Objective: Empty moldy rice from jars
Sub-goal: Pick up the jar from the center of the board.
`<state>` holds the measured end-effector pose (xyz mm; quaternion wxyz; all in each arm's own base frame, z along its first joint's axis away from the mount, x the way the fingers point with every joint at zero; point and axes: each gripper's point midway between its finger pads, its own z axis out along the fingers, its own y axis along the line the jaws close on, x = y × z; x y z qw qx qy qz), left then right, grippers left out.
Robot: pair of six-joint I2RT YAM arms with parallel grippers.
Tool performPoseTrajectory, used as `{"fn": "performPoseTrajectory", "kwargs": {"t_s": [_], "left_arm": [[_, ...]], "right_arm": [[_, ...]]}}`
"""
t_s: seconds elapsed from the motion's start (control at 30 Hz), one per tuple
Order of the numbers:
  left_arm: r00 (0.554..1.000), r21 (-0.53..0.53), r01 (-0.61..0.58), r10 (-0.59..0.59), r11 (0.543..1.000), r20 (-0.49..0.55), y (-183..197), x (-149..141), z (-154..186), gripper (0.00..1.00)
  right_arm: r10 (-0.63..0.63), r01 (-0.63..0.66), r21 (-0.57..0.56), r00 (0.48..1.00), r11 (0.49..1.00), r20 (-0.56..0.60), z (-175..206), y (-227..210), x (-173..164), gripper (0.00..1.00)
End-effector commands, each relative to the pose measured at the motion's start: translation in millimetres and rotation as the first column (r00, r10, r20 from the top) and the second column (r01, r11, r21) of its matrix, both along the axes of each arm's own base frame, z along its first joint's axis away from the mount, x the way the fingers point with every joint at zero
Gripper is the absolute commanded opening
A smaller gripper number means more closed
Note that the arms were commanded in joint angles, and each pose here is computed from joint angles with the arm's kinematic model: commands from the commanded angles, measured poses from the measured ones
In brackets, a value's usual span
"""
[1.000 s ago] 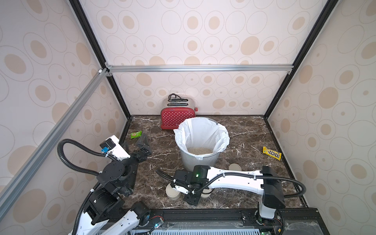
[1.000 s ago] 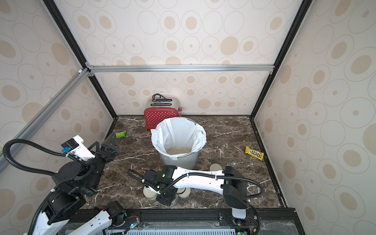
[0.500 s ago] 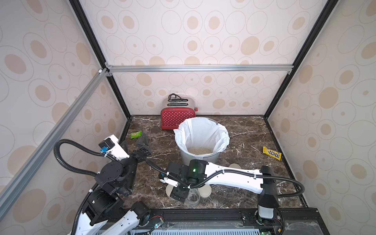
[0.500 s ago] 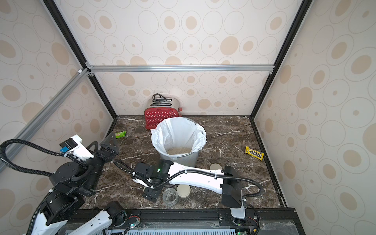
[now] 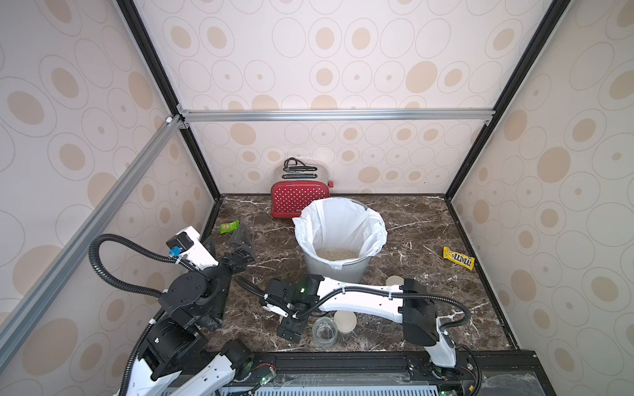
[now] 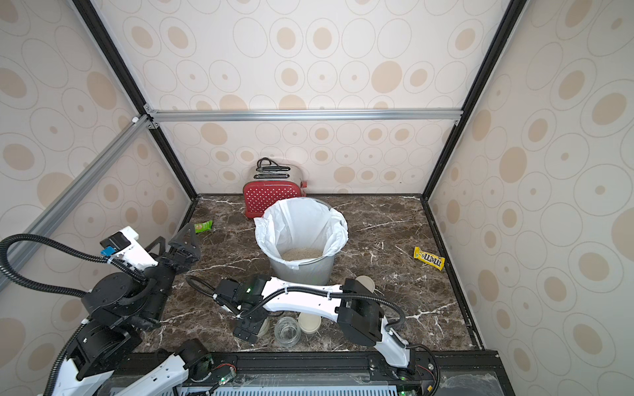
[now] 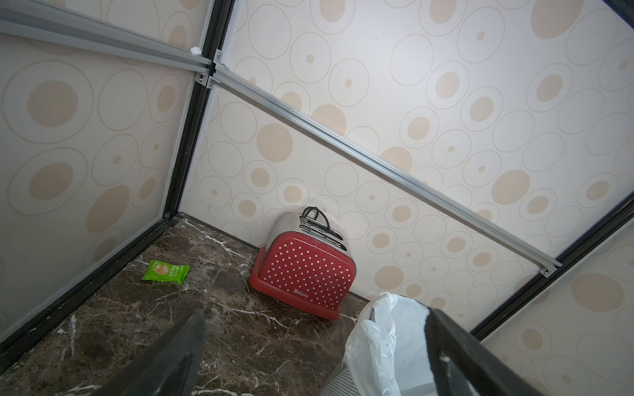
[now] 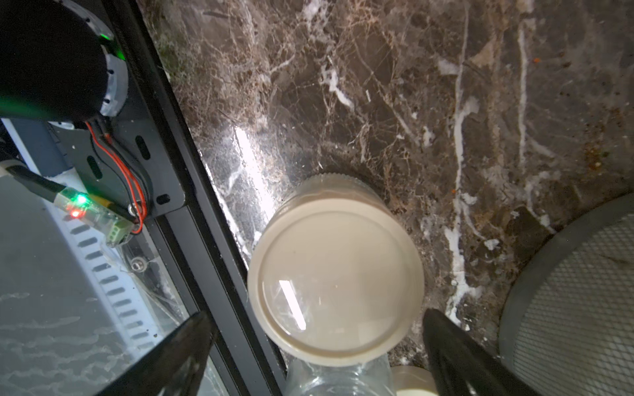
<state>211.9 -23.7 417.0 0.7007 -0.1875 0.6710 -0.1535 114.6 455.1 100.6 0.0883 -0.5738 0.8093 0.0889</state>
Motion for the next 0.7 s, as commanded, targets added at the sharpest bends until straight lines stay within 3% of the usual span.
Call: {"fn": "performPoseTrajectory", "kwargs": {"t_s": [0.0, 0.47, 0.67], "left_arm": [[1.0, 0.0, 0.0, 0.0, 1.0, 0.008, 2, -2, 9, 0.99], [1.0, -0.01, 0.018, -0.018, 1.0, 0.003, -3, 0, 7, 0.99], [1.0, -0.01, 0.021, -0.021, 1.0, 0.001, -4, 0, 7, 0.99]], "right_arm": [[-0.001, 0.001, -0.017, 1.0, 1.0, 0.008, -5, 1, 4, 0.99], [-0.009, 0.009, -0.045, 1.0, 0.999, -0.011, -32, 6, 9, 1.0], [-0.018, 0.018, -0.055, 1.0, 0.998, -0.013, -41, 6, 12, 0.94]]}}
